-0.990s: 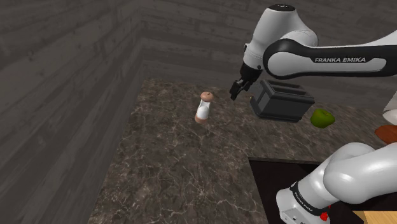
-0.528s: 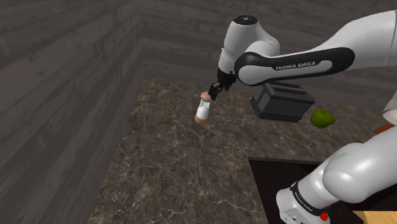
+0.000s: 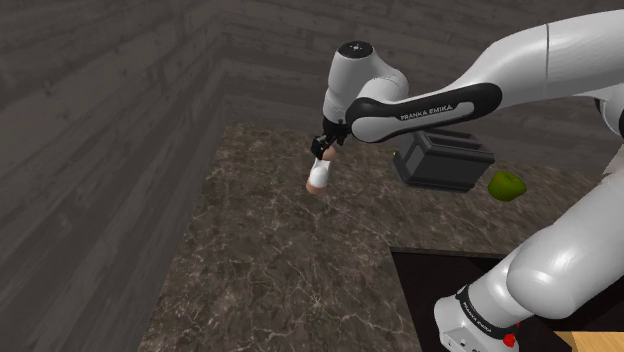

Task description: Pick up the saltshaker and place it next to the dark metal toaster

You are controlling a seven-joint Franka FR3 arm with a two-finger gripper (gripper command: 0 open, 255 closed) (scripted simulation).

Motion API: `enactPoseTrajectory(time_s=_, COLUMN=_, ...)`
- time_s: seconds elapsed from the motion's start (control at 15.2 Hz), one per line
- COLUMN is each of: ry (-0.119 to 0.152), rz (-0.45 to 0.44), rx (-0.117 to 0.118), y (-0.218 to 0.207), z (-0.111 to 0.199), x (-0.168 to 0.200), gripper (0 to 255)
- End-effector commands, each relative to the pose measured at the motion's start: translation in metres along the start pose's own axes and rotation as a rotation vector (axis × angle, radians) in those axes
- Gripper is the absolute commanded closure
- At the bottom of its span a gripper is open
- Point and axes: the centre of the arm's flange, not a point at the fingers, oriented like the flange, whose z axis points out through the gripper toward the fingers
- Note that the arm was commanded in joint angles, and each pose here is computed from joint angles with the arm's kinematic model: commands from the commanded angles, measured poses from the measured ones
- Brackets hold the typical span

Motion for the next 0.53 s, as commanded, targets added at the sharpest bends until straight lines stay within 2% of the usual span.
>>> enactPoseTrajectory(time_s=0.0, ry=0.001, rz=0.000, rx=0.000, y=-0.001, z=0.010, x=0.001, gripper=0)
enactPoseTrajectory(time_s=0.13, ry=0.001, rz=0.000, rx=0.000, y=-0.001, z=0.024, x=0.001, gripper=0)
enactPoseTrajectory(time_s=0.46, ry=0.001, rz=0.000, rx=0.000, y=-0.001, z=0.024, x=0.001, gripper=0)
